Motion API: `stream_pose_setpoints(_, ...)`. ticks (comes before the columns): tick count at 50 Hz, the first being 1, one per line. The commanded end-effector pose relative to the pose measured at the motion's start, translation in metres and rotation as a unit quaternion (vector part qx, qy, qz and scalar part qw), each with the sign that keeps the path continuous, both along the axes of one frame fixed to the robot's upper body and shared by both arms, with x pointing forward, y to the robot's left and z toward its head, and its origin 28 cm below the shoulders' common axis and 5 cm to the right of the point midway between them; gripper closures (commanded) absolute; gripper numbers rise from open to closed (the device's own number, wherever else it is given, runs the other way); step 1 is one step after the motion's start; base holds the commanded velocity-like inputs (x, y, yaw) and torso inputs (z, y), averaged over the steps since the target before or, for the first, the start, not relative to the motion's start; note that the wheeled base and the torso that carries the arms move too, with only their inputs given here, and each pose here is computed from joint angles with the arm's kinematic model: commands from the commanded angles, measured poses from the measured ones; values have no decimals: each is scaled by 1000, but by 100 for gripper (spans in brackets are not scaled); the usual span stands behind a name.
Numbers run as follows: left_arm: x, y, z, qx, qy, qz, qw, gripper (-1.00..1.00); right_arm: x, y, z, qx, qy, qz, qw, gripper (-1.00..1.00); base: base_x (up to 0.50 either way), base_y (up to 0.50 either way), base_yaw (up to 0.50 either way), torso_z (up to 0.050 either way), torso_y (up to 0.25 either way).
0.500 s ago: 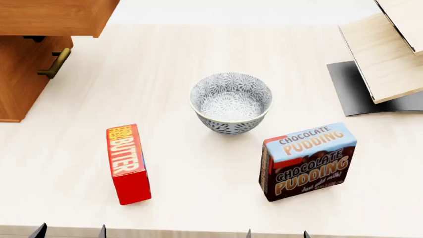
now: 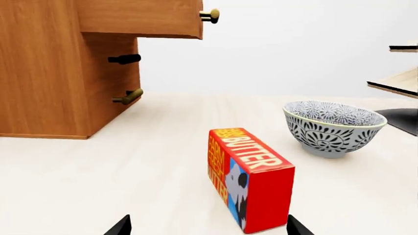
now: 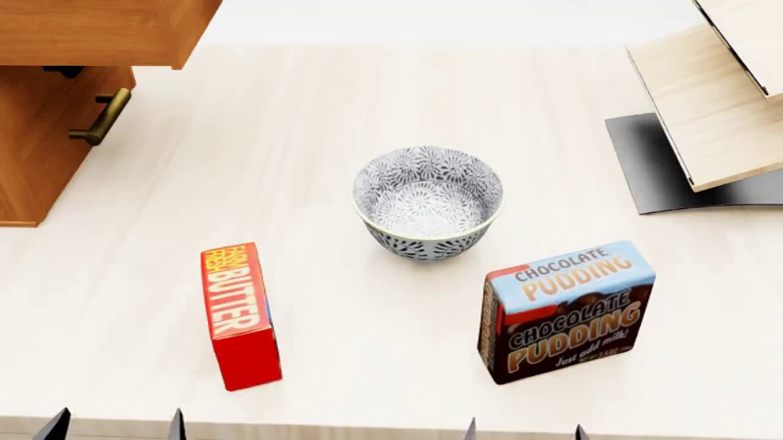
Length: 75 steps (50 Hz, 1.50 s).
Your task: Close the top drawer of the cabinet.
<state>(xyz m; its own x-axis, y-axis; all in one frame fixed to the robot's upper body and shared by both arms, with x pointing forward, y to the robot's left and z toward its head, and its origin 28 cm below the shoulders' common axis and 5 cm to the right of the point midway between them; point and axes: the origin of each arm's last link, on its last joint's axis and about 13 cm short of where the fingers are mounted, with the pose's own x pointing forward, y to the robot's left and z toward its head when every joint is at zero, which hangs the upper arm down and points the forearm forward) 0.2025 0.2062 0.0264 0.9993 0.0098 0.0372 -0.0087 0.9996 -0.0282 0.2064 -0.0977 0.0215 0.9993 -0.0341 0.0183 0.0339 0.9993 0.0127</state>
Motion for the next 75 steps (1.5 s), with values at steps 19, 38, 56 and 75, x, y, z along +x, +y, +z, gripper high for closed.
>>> stream_pose_setpoints(19,-31,6,104,2,-140,15,990,-100,-18,2,103,18,-142,1,990,-100,0,0,0,0,0)
stream_pose_setpoints(38,-46,3,132,-5,-183,6,983,-100,-27,2,130,16,-165,-13,986,-100,0,0,0,0,0)
stream_pose_setpoints(56,-45,0,128,-4,-179,3,984,-100,-29,2,132,18,-169,3,985,-100,311,0,0,0,0)
stream_pose_setpoints(75,-44,0,125,-6,-177,4,984,-100,-27,2,126,19,-159,9,987,-100,500,0,0,0,0)
